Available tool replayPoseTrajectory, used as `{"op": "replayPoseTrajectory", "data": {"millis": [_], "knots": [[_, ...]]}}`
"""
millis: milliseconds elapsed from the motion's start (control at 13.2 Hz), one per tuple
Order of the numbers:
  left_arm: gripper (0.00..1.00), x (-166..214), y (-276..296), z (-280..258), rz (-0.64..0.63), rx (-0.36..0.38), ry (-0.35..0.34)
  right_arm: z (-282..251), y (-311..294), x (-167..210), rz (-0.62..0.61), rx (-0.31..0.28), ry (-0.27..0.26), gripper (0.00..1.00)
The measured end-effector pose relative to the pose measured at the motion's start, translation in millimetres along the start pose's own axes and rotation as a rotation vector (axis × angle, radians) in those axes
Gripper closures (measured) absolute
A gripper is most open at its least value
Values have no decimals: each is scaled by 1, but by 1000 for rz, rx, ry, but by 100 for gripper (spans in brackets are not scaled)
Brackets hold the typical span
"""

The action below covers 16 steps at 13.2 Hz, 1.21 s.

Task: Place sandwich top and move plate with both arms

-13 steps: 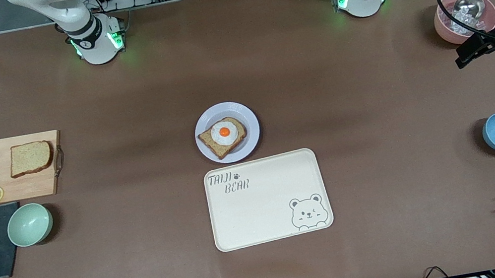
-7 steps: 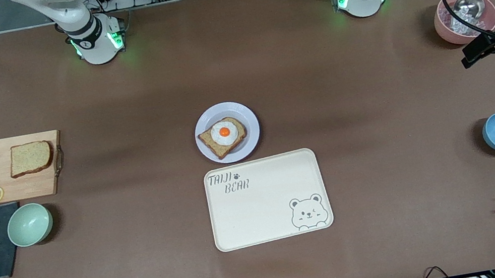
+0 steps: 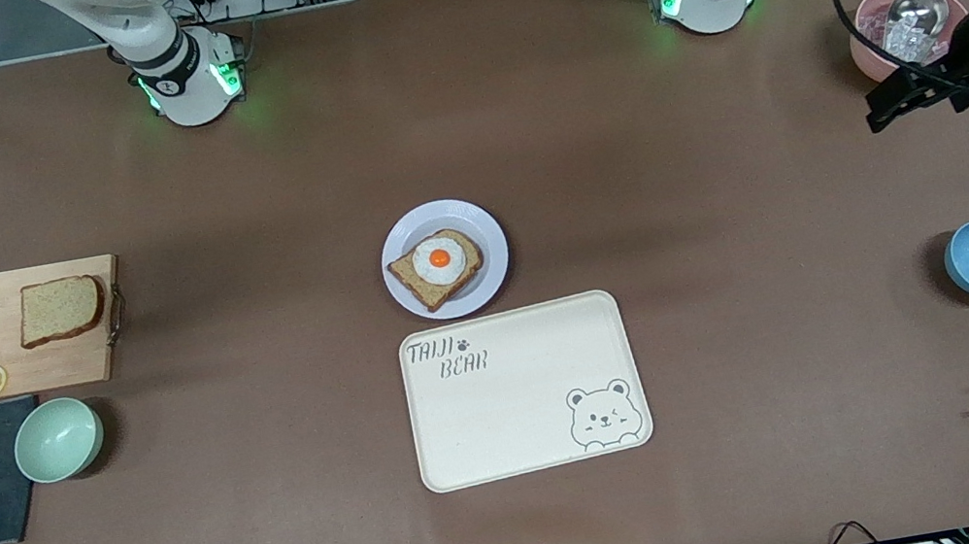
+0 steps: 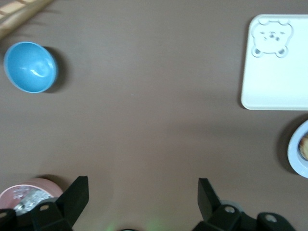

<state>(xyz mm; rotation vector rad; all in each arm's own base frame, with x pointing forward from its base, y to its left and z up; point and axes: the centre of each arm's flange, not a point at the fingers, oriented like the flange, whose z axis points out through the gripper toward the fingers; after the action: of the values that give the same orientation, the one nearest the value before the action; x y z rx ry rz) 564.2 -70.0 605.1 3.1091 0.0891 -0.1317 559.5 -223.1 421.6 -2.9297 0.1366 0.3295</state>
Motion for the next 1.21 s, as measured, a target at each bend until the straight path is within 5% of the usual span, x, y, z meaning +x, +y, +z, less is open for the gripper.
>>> {"op": "replayPoseTrajectory", "data": {"millis": [607,1214], "knots": [[0,26,23,41,-4,-144,-31,103,101,18,-109,52,-58,4],[0,28,15,51,-24,-162,-45,165,159,11,-164,95,-75,24]]}}
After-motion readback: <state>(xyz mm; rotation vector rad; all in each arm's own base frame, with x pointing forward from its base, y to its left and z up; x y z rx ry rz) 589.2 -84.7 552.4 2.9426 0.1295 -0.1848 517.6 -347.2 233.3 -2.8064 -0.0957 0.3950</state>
